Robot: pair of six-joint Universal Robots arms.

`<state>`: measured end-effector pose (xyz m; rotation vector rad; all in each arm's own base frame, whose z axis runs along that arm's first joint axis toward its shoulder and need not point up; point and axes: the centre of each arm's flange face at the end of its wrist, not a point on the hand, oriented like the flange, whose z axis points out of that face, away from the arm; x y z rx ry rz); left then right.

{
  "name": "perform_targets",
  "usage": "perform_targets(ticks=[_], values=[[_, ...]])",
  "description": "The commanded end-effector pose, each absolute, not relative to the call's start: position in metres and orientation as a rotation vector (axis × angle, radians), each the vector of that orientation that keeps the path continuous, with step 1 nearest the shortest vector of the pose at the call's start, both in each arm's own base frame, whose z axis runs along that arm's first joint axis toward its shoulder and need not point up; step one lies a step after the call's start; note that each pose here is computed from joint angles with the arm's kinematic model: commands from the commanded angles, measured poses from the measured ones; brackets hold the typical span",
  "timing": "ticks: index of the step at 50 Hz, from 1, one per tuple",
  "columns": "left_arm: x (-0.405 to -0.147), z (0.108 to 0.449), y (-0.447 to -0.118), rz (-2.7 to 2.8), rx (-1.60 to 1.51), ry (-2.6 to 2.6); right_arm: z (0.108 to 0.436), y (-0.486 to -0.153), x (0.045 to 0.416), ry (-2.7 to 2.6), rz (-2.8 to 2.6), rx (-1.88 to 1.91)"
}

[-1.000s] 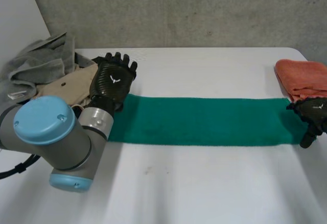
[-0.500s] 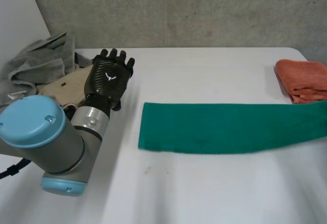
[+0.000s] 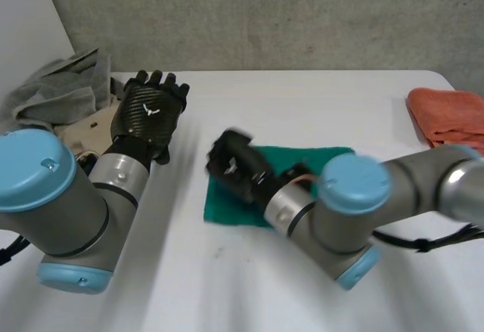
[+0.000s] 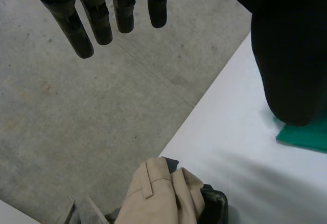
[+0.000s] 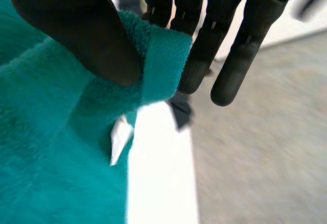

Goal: Fold the laundry.

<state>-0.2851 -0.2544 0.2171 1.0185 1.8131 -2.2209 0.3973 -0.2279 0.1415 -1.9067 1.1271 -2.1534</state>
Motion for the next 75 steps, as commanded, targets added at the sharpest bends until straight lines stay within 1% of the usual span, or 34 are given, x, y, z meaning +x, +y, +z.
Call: perform_targets(ticks=[1, 5, 6, 9, 10, 12, 13, 14, 19, 22, 23, 26, 28, 33, 37, 38, 41, 42, 45, 46, 50, 52, 56, 59, 60, 61, 64, 67, 69, 72, 74, 75], values=[[-0.287, 0.213, -0.254, -2.215, 1.030, 1.820, 0.114, -0.214, 0.402, 1.119, -2.006, -1.951], [-0.289, 0.216, -0.257, -2.228, 1.028, 1.805, 0.132, -0.208, 0.393, 1.179, -1.995, -1.912], [-0.292, 0.217, -0.259, -2.240, 1.028, 1.796, 0.141, -0.208, 0.386, 1.232, -1.981, -1.861], [-0.298, 0.219, -0.263, -2.257, 1.026, 1.785, 0.159, -0.224, 0.365, 1.372, -1.979, -1.731], [-0.302, 0.221, -0.265, -2.271, 1.029, 1.776, 0.169, -0.237, 0.348, 1.481, -1.969, -1.628], [-0.307, 0.222, -0.265, -2.284, 1.034, 1.768, 0.175, -0.247, 0.331, 1.595, -1.939, -1.521], [-0.310, 0.222, -0.265, -2.289, 1.038, 1.763, 0.175, -0.249, 0.324, 1.654, -1.908, -1.472], [-0.314, 0.222, -0.265, -2.297, 1.046, 1.762, 0.176, -0.255, 0.309, 1.773, -1.854, -1.387], [-0.320, 0.220, -0.264, -2.304, 1.063, 1.762, 0.158, -0.258, 0.280, 2.056, -1.635, -1.265], [-0.322, 0.217, -0.261, -2.300, 1.076, 1.768, 0.138, -0.270, 0.254, 2.224, -1.577, -1.267], [-0.323, 0.216, -0.259, -2.299, 1.084, 1.770, 0.132, -0.279, 0.240, 2.300, -1.595, -1.293], [-0.323, 0.214, -0.257, -2.294, 1.094, 1.777, 0.127, -0.289, 0.221, 2.411, -1.631, -1.407], [-0.323, 0.213, -0.257, -2.290, 1.096, 1.780, 0.128, -0.294, 0.216, 2.441, -1.662, -1.453], [-0.322, 0.213, -0.255, -2.287, 1.098, 1.782, 0.137, -0.310, 0.215, 2.433, -1.883, -1.471], [-0.320, 0.219, -0.254, -2.298, 1.088, 1.777, 0.158, -0.307, 0.240, 2.235, -2.081, -1.550], [-0.318, 0.223, -0.253, -2.306, 1.078, 1.773, 0.171, -0.298, 0.257, 2.113, -2.151, -1.596], [-0.316, 0.229, -0.250, -2.319, 1.064, 1.776, 0.180, -0.279, 0.286, 1.936, -2.184, -1.674], [-0.314, 0.230, -0.249, -2.325, 1.056, 1.784, 0.177, -0.264, 0.306, 1.816, -2.167, -1.730], [-0.313, 0.228, -0.248, -2.324, 1.053, 1.802, 0.161, -0.235, 0.336, 1.613, -2.078, -1.848], [-0.312, 0.226, -0.247, -2.319, 1.054, 1.815, 0.149, -0.210, 0.352, 1.462, -1.999, -1.933], [-0.309, 0.219, -0.245, -2.295, 1.061, 1.842, 0.130, -0.165, 0.368, 1.199, -1.848, -2.045], [-0.309, 0.217, -0.244, -2.287, 1.066, 1.849, 0.127, -0.161, 0.367, 1.172, -1.819, -2.049], [-0.308, 0.215, -0.247, -2.282, 1.060, 1.851, 0.131, -0.167, 0.365, 1.251, -1.834, -1.991], [-0.310, 0.218, -0.250, -2.295, 1.054, 1.842, 0.139, -0.181, 0.356, 1.429, -1.825, -1.829], [-0.311, 0.219, -0.250, -2.300, 1.053, 1.841, 0.146, -0.189, 0.351, 1.482, -1.833, -1.760], [-0.314, 0.219, -0.251, -2.313, 1.048, 1.846, 0.165, -0.204, 0.339, 1.562, -1.857, -1.601], [-0.323, 0.225, -0.252, -2.373, 1.018, 1.882, 0.194, -0.221, 0.317, 1.657, -1.845, -1.299], [-0.331, 0.231, -0.247, -2.421, 1.001, 1.942, 0.206, -0.231, 0.308, 1.717, -1.798, -1.097], [-0.338, 0.236, -0.244, -2.446, 0.985, 2.029, 0.212, -0.235, 0.303, 1.771, -1.728, -0.968], [-0.346, 0.230, -0.244, -2.419, 0.964, 2.184, 0.217, -0.246, 0.295, 1.863, -1.647, -0.863], [-0.350, 0.224, -0.243, -2.383, 0.961, 2.267, 0.211, -0.254, 0.292, 1.926, -1.598, -0.847], [-0.355, 0.216, -0.240, -2.332, 0.976, 2.343, 0.200, -0.259, 0.293, 1.986, -1.530, -0.851]])
